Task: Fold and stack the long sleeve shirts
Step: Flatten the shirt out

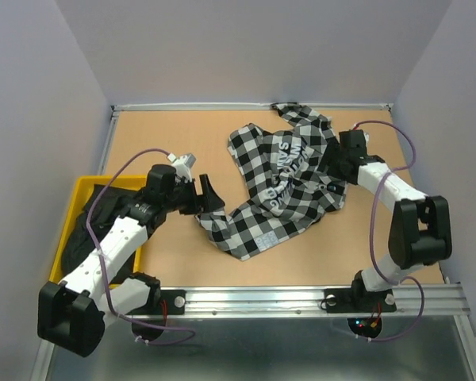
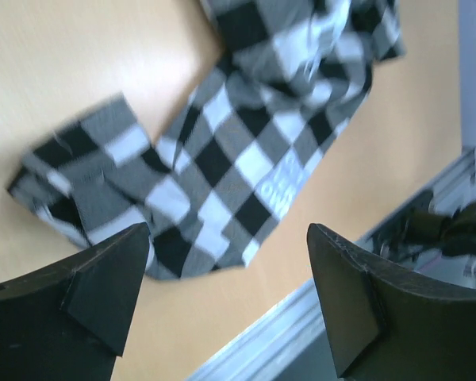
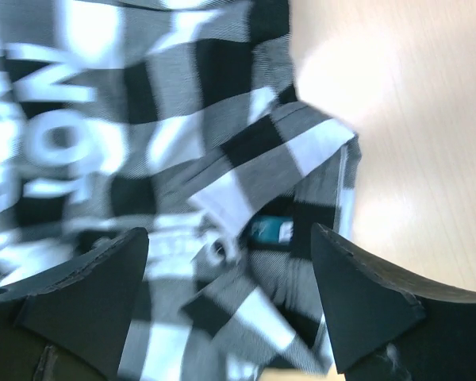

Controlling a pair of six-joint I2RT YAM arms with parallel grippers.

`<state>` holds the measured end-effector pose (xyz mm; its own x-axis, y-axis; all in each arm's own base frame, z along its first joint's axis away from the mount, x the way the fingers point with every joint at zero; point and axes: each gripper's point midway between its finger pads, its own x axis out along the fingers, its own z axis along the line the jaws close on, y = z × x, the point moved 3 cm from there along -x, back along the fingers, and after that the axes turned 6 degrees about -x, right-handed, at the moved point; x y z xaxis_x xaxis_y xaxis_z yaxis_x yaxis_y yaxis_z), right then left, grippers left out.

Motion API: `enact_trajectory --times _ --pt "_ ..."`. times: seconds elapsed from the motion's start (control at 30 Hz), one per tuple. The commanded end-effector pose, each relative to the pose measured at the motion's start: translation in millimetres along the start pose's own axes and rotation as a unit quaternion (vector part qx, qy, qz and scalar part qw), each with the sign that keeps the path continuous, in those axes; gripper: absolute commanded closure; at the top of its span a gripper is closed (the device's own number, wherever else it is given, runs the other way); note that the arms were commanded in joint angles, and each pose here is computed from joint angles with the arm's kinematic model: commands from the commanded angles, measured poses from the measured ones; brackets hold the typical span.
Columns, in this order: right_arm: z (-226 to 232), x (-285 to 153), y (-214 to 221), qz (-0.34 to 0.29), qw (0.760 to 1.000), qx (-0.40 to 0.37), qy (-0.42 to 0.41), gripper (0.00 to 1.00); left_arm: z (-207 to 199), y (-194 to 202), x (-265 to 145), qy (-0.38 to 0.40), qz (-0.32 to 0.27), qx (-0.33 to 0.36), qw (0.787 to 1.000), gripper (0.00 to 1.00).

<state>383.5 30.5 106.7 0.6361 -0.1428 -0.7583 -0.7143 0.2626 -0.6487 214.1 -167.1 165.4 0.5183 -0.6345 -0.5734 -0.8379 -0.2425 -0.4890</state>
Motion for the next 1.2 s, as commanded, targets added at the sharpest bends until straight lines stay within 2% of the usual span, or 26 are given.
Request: enact_trajectory --times 0.0,0.27,0.5,0.7,1.17 --pt "9.2 -39.6 1.2 -0.026 0.997 0.014 -0.066 0.12 -12.4 -77.9 13.8 -0.028 -0.127 -0.019 0.991 0.08" --pt "20.0 -81.3 9.9 -0.039 0.988 0.031 -0.147 0.12 -14.6 -169.8 85.9 -0.057 -0.182 -0.027 0.981 0.11" --pt "23.4 -101.6 16.1 -0.046 0.981 0.037 -0.184 0.12 10.7 -219.6 162.4 -0.104 -0.173 -0.019 0.979 0.15" --pt "21.9 -107.2 21.2 -0.049 0.98 0.037 -0.19 0.12 41.3 -222.0 204.8 -0.136 -0.15 -0.011 0.979 0.2" --pt "18.4 -110.2 28.3 -0.045 0.98 0.033 -0.189 0.12 69.4 -204.7 250.7 -0.134 -0.105 -0.015 0.985 0.34"
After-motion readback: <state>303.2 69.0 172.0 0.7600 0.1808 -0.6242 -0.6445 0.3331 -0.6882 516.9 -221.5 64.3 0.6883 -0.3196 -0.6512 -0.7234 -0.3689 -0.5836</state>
